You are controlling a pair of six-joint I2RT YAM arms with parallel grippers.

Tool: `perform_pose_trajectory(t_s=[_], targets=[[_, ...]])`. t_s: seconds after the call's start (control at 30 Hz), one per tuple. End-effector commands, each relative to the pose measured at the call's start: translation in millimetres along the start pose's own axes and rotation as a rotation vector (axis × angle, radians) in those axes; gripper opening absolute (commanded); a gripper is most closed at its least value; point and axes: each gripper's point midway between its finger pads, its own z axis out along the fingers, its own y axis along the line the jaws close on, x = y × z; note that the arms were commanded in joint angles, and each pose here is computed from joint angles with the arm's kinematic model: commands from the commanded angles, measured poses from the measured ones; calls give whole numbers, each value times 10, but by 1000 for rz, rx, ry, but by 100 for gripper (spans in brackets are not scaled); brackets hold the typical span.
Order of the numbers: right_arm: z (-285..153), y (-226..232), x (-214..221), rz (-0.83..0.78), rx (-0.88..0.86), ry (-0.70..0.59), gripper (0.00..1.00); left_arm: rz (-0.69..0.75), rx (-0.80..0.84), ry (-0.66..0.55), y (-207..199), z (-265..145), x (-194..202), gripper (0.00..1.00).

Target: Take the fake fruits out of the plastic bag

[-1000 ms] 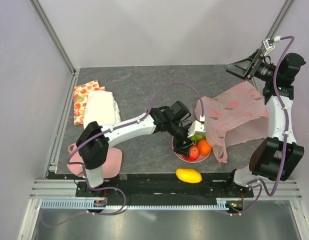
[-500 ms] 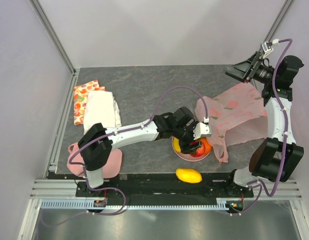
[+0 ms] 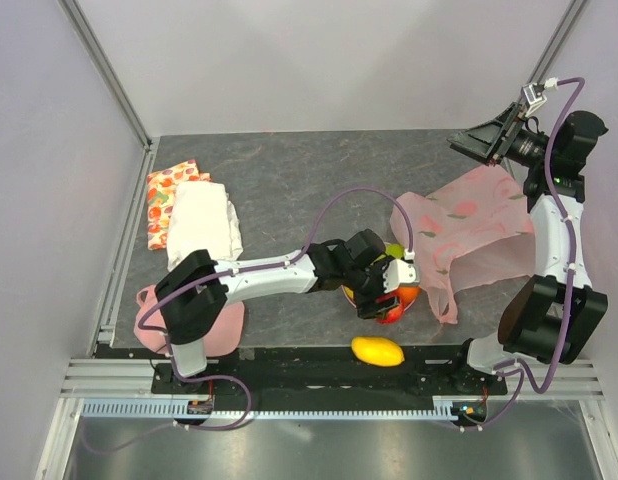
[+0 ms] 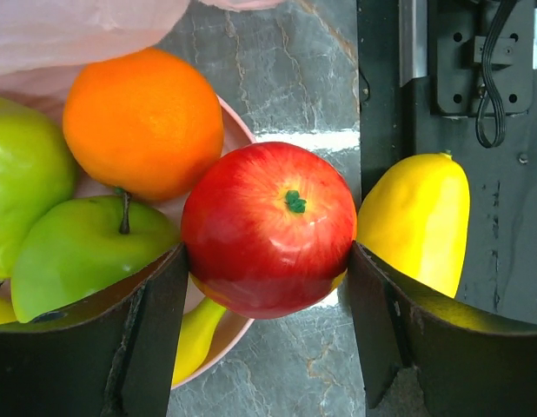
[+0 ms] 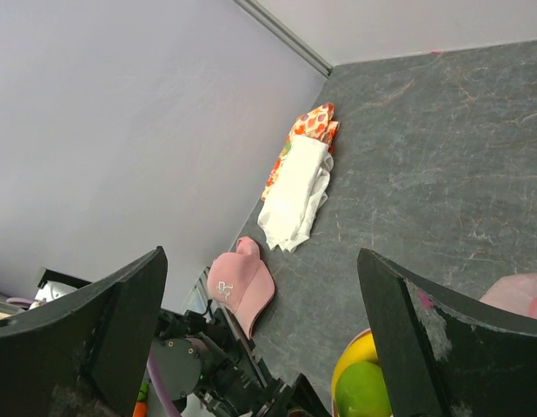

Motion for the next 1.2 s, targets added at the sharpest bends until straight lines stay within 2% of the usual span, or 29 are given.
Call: perform_pose_trajectory(t_s=[0.0,0.07,0.17,0.2,0.27,0.37,0.43,0.47,0.5,0.57,0.77,1.17], targets=[[3,41,-31,-33,-6,-11,98,-47,-123,-28,141,-62,-115,12],[6,27,-34,-27,-3,-14,98,-70,-164,-32,231,-43,-123,14],[9,39,-30,-25,-6,-11,98,-88,-211,-29,314,-37,-117,22],[4,38,-30,-27,-5,-12,98,-88,-238,-26,365,-44,-117,29],[10,33,-28,-24,-4,-12,98,-94,-258,-22,396,-53,-108,34],[11,28,-33,-22,-4,-13,98,-97,-277,-11,428,-72,-83,50],[15,17,-41,-22,-3,-16,98,-96,-276,-8,422,-79,-72,54],[11,21,-45,-19,-3,-17,98,-97,-277,-7,421,-84,-66,59],[11,14,-41,-17,-4,-15,98,-96,-278,-8,420,-95,-76,69],[16,24,-45,-21,-7,-16,98,-95,-274,-13,411,-108,-98,77],[21,19,-63,-27,-8,-22,98,-94,-283,-49,418,-238,-312,79],[32,-9,-60,-10,-10,-35,98,-108,-276,-2,340,-359,-148,83]])
